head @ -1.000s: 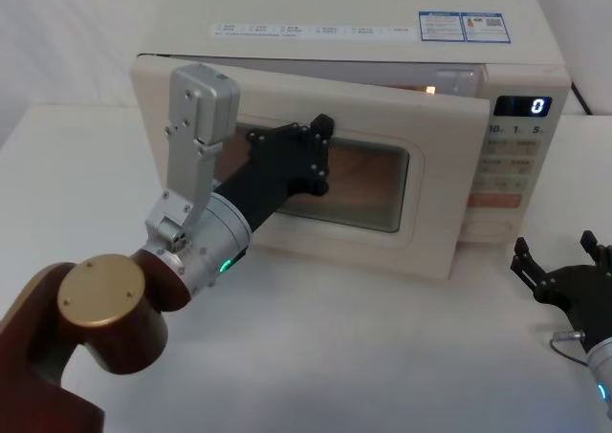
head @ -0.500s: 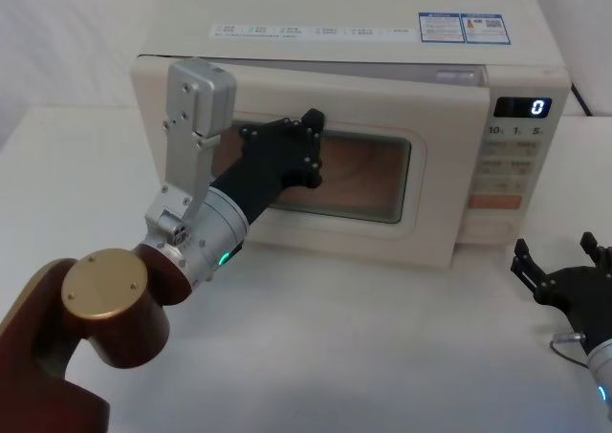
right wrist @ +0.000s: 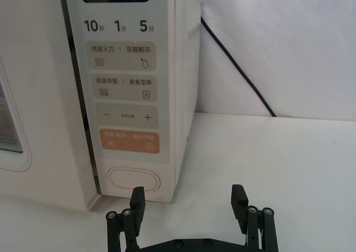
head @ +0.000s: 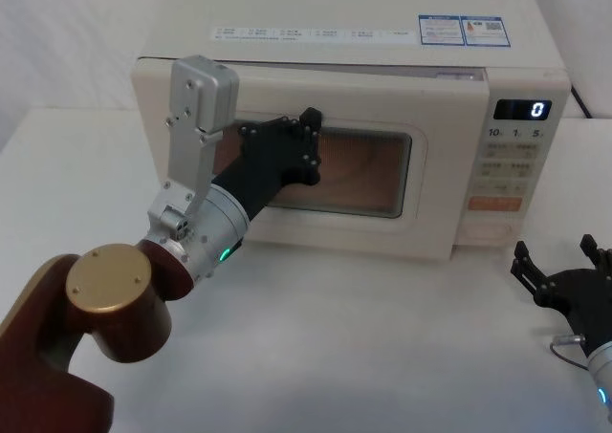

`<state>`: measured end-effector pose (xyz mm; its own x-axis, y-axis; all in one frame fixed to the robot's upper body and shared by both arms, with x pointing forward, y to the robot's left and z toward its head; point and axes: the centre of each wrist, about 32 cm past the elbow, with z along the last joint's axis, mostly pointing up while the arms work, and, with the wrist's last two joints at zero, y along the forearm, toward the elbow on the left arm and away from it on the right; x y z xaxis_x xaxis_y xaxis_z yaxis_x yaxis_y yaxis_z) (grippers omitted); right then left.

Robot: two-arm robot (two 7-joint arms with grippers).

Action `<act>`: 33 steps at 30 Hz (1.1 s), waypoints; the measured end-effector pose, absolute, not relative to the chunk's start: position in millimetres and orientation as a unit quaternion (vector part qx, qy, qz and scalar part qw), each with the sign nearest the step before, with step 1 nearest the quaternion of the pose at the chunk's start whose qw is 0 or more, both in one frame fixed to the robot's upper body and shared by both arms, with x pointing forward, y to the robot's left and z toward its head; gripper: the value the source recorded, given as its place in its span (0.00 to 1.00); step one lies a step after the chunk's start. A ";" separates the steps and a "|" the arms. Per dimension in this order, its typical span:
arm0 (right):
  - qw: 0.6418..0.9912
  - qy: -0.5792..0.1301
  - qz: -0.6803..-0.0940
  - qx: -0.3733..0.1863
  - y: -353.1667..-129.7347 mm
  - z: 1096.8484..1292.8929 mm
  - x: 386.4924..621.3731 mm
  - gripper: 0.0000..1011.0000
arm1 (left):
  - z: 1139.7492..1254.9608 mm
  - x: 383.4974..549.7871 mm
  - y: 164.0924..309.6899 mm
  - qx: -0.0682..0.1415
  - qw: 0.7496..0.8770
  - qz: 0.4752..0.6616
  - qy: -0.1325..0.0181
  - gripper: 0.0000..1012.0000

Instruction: Press the button to open the microwave door with one hand; close the microwave door with the other hand.

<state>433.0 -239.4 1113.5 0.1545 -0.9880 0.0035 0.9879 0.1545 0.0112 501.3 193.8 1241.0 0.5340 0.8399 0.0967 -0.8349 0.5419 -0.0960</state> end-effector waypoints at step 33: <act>0.760 -0.005 -0.650 0.003 -239.4 1113.5 433.0 0.99 | 1243.4 514.3 190.3 -0.011 0.874 0.481 -0.071 0.00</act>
